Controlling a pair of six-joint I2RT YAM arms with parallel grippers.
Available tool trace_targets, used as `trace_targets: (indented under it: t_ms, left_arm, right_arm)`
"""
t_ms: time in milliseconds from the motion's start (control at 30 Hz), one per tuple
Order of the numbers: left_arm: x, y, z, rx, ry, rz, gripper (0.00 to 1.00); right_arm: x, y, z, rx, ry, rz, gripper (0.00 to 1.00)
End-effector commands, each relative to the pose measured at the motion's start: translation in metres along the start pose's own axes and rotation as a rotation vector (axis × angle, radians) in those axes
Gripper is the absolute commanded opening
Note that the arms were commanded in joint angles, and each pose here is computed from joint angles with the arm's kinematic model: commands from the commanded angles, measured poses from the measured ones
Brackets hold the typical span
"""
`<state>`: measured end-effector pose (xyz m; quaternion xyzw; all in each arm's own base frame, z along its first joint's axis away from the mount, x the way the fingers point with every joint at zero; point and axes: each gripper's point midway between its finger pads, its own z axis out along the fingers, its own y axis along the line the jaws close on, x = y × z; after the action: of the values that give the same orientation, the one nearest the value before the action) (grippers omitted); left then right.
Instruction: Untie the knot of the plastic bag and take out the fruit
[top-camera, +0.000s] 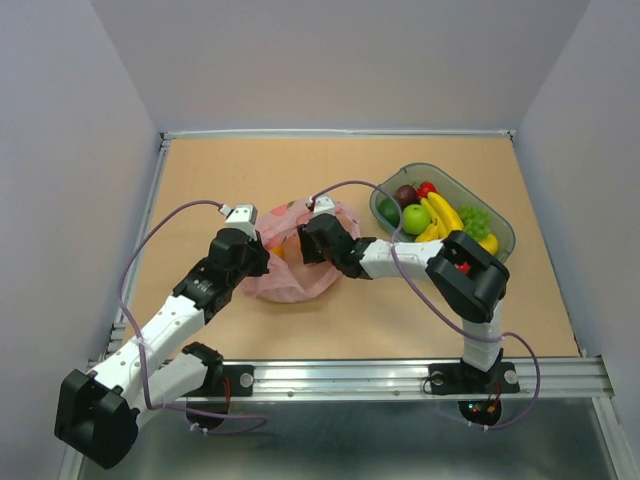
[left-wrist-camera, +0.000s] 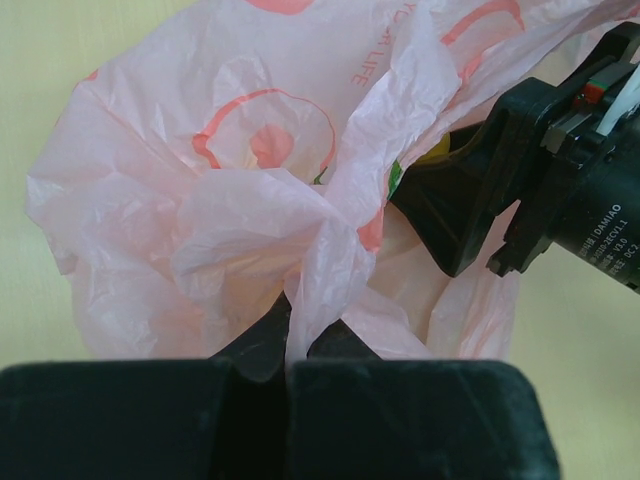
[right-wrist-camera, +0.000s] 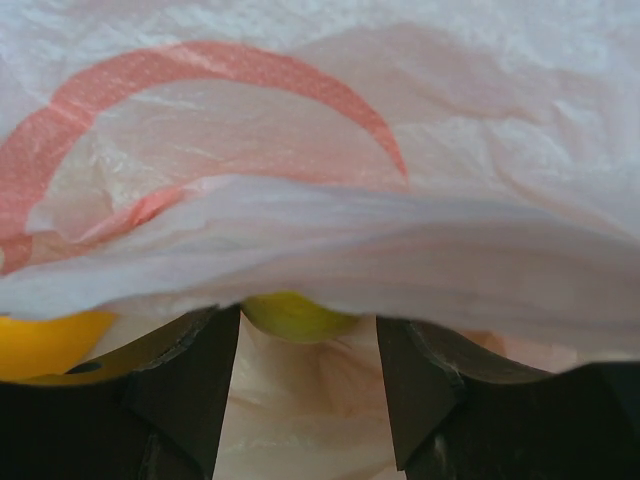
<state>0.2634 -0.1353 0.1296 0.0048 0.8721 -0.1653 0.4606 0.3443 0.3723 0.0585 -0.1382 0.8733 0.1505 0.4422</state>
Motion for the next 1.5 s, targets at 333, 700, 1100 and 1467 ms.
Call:
trace_targets:
  t_ms: [333, 700, 1100, 1467]
  left_arm:
    - [-0.023, -0.006, -0.002, 0.014, -0.076, -0.016, 0.0]
    - [-0.021, -0.004, 0.0, 0.005, -0.065, -0.014, 0.0]
    - [-0.022, -0.003, -0.001, -0.001, -0.071, -0.015, 0.0]
    - [-0.021, -0.001, -0.001, -0.009, -0.071, -0.016, 0.0]
  right_arm:
    - [-0.065, 0.035, -0.126, -0.373, -0.148, -0.073, 0.0]
    - [-0.143, -0.03, -0.182, -0.139, -0.333, -0.023, 0.0]
    - [-0.149, -0.214, -0.195, 0.383, -0.38, 0.23, 0.0]
    - [-0.033, -0.327, -0.215, 0.705, -0.132, 0.491, 0.0]
